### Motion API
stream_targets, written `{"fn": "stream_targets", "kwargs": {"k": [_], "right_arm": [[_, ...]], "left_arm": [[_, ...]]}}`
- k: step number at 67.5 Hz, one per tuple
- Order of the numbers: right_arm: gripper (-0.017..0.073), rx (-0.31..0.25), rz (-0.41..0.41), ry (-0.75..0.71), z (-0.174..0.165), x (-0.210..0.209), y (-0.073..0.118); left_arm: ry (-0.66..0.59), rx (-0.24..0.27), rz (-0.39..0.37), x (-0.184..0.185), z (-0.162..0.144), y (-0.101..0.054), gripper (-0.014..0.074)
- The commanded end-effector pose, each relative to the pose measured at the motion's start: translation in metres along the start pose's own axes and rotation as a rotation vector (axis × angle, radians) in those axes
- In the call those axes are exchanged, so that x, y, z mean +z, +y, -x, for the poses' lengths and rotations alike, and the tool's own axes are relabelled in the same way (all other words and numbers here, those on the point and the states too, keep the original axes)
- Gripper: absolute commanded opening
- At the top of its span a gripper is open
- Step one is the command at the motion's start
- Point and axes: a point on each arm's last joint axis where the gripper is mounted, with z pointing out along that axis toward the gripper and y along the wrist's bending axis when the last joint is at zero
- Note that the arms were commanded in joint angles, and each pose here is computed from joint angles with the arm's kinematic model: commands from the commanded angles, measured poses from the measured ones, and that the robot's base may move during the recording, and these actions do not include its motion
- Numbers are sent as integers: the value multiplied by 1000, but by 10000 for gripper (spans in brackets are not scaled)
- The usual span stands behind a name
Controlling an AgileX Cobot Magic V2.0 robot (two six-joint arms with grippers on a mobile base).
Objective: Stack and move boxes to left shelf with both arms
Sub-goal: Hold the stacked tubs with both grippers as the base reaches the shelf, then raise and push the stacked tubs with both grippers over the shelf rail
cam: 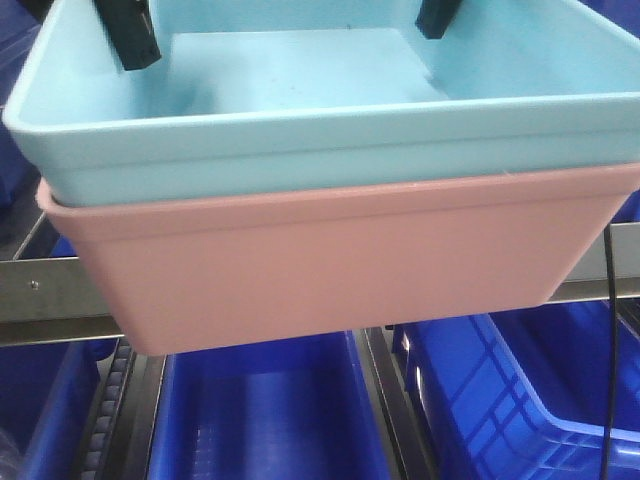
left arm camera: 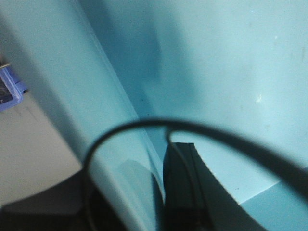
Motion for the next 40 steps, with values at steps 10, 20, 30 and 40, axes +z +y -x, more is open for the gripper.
{"fn": "stream_targets", "kwargs": {"k": [10,20,30,40], "right_arm": [[57,35,138,-199,19,-32,23],[57,35,138,-213,22,-35,23],[57,44,132,-233,26,-41,19],[57,77,112,-246,29,-44,8]], "left_arm": [[-298,16,-297,-42,14,-37,-3],[-404,34,-243,-44,23,-32,-3],[-475,16,-226,-47,31,-24,-3],[-515,-8,-208,-50,36,-14,-3]]}}
